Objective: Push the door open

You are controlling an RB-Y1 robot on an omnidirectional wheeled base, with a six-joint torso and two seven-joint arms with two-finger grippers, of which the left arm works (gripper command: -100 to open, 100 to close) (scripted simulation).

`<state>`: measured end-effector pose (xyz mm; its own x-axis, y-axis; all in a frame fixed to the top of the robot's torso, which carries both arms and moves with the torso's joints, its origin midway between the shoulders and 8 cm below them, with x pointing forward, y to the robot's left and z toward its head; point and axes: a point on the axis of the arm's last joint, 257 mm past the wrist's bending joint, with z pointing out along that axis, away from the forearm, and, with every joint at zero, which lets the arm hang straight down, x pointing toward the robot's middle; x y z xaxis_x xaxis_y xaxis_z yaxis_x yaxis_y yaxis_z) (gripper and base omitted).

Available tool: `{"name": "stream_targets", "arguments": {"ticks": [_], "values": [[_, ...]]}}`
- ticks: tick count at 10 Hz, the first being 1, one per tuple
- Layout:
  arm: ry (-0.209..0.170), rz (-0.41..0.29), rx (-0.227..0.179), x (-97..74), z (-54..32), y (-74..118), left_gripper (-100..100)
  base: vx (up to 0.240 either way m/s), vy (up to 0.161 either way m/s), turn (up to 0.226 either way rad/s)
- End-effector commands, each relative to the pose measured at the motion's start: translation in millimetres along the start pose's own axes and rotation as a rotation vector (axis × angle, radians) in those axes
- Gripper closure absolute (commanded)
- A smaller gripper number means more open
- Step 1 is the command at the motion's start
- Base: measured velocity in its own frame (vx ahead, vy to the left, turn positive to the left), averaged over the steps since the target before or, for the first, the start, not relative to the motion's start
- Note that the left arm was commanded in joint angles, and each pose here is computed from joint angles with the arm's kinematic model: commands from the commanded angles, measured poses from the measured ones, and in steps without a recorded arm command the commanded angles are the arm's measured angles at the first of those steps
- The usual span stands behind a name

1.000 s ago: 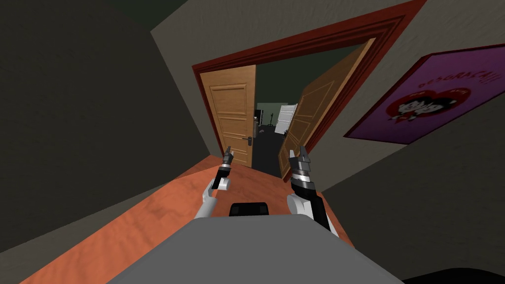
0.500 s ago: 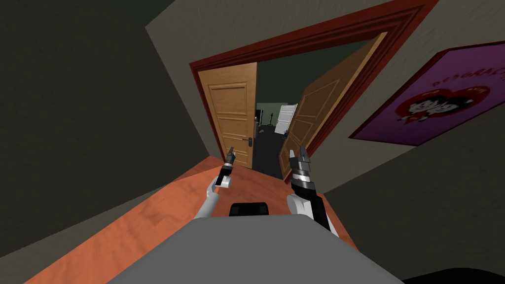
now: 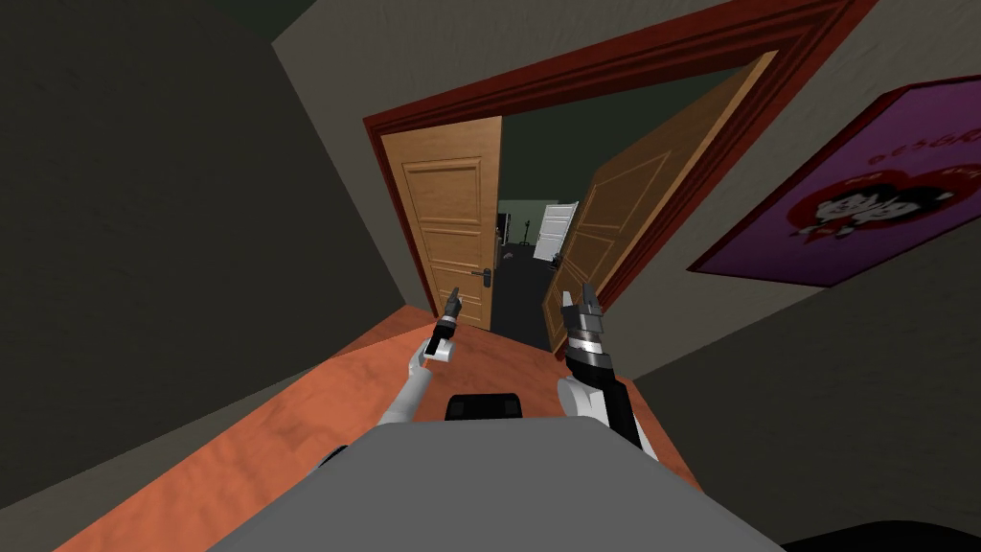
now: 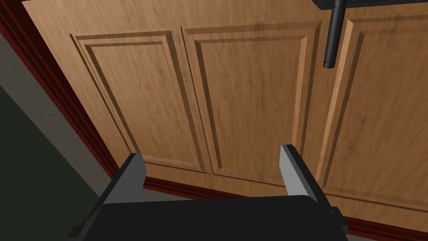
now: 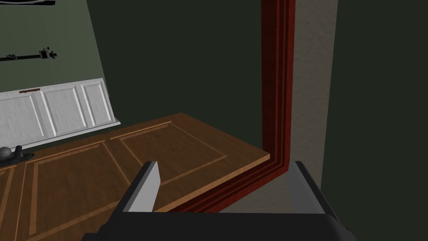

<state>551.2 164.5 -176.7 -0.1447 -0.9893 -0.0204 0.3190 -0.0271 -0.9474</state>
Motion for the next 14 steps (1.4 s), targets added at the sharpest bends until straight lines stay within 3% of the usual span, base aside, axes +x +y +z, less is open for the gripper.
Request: {"name": "stream_targets", "arguments": {"ticks": [1, 6, 14], "values": [[0.012, -0.003, -0.028, 5.1, 3.0, 13.3, -100, 0.107, 0.041, -0.019], [0.047, -0.012, -0.115, 24.1, 12.8, 52.1, -100, 0.097, 0.046, -0.016], [0.098, -0.026, -0.223, 56.5, 22.0, 95.0, -100, 0.094, 0.043, -0.014]]}}
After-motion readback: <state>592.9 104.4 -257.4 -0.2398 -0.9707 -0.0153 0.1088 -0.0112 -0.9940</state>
